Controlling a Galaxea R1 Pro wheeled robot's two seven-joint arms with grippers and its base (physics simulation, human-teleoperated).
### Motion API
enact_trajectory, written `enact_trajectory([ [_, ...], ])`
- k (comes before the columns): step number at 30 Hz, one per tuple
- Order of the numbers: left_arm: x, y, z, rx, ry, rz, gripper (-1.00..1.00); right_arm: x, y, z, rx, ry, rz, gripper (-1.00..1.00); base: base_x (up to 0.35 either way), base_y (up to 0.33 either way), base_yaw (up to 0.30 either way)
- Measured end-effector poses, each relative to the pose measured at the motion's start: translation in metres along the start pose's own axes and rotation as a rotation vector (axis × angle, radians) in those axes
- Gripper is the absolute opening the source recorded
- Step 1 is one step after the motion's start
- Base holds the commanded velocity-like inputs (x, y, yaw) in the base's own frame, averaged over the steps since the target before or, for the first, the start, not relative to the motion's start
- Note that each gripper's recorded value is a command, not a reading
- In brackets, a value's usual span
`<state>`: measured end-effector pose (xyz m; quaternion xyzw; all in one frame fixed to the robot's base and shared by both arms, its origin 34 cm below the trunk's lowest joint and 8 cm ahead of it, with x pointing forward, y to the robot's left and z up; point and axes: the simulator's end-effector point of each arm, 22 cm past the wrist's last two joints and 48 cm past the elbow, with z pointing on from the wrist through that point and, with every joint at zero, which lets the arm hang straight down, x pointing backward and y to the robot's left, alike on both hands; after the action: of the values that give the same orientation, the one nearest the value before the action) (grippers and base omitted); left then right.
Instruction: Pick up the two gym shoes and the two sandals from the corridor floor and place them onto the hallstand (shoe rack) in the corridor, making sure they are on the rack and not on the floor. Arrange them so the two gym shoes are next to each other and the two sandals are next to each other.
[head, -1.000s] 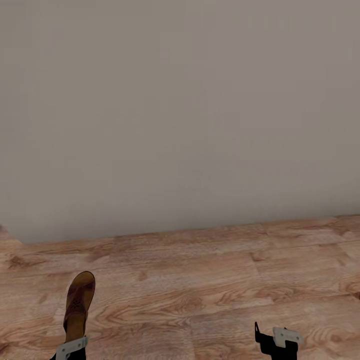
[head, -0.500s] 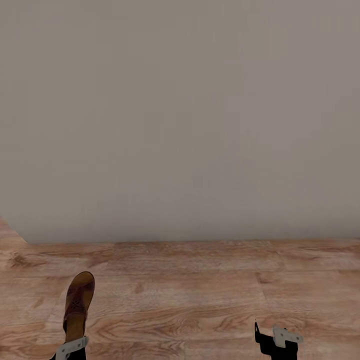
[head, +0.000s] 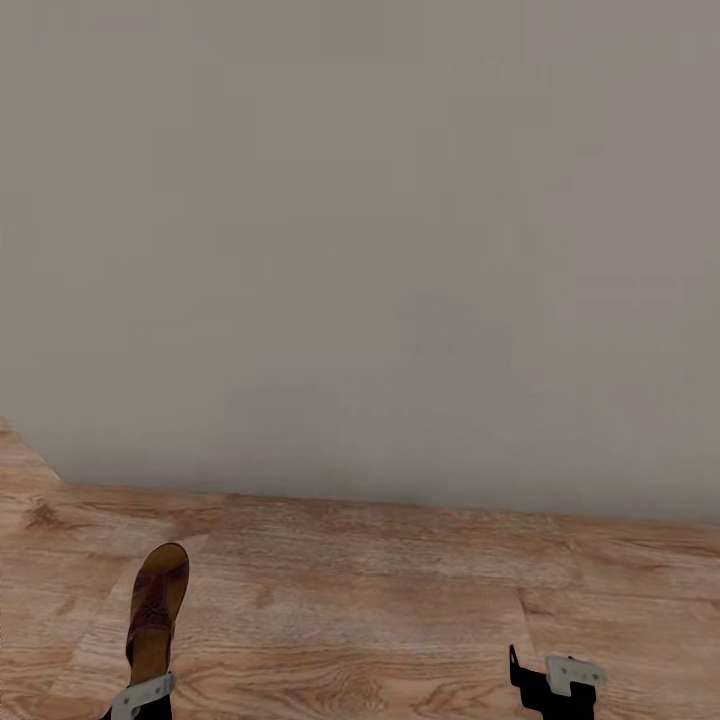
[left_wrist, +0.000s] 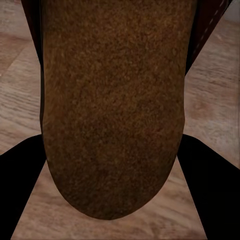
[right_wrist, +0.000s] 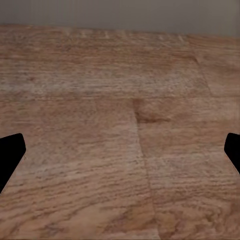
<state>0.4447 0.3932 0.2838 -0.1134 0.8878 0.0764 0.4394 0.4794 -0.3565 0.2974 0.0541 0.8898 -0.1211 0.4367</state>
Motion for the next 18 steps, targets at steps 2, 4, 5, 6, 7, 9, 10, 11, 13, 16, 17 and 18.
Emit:
enact_trajectory([
  [2,-0.0010,-0.0003,0.0000,0.001,-0.002,0.000,-1.00,-0.0011,-0.0001,0.0000,0.000,-0.002,0.001,1.00,0.053,-0.052,0.184],
  [4,-0.0021,-0.0002,0.0001,0.000,-0.005,-0.001,-1.00,-0.0022,-0.0001,0.0000,0.000,-0.004,0.001,1.00,0.030,-0.029,0.186],
  [5,-0.0026,-0.0003,0.0001,0.001,-0.006,-0.001,-1.00,-0.0027,-0.0001,0.0000,0.001,-0.006,0.002,1.00,0.017,-0.016,0.187],
  [6,-0.0033,-0.0005,0.0002,0.001,-0.007,-0.002,-1.00,-0.0033,-0.0001,0.0000,0.001,-0.007,0.002,1.00,0.009,-0.008,0.187],
  [7,-0.0037,-0.0005,0.0002,0.001,-0.008,-0.002,-1.00,-0.0038,0.0000,0.0000,0.000,-0.008,0.002,1.00,0.004,-0.004,0.187],
  [9,-0.0051,-0.0008,0.0004,0.001,-0.011,-0.003,-1.00,-0.0050,0.0001,0.0000,-0.001,-0.010,0.003,1.00,0.003,-0.003,0.187],
  [10,-0.0057,-0.0008,0.0005,0.001,-0.012,-0.003,-1.00,-0.0055,0.0001,-0.0001,-0.001,-0.011,0.003,1.00,0.001,-0.001,0.188],
  [11,-0.0062,-0.0009,0.0005,0.002,-0.013,-0.003,-1.00,-0.0061,0.0001,-0.0001,-0.001,-0.012,0.003,1.00,0.001,-0.001,0.188],
  [13,-0.0071,-0.0010,0.0004,0.002,-0.015,-0.004,-1.00,-0.0072,0.0001,-0.0001,-0.001,-0.015,0.004,1.00,0.001,-0.001,0.188],
  [16,-0.0089,-0.0014,0.0005,0.003,-0.019,-0.005,-1.00,-0.0090,0.0001,-0.0001,-0.001,-0.018,0.005,1.00,0.000,0.000,0.191],
  [17,-0.0093,-0.0014,0.0005,0.003,-0.020,-0.005,-1.00,-0.0095,0.0001,-0.0002,-0.001,-0.019,0.005,1.00,0.000,0.000,0.194],
  [18,-0.0101,-0.0015,0.0006,0.003,-0.022,-0.005,-1.00,-0.0101,0.0001,-0.0002,-0.001,-0.021,0.005,1.00,0.000,0.000,0.195],
])
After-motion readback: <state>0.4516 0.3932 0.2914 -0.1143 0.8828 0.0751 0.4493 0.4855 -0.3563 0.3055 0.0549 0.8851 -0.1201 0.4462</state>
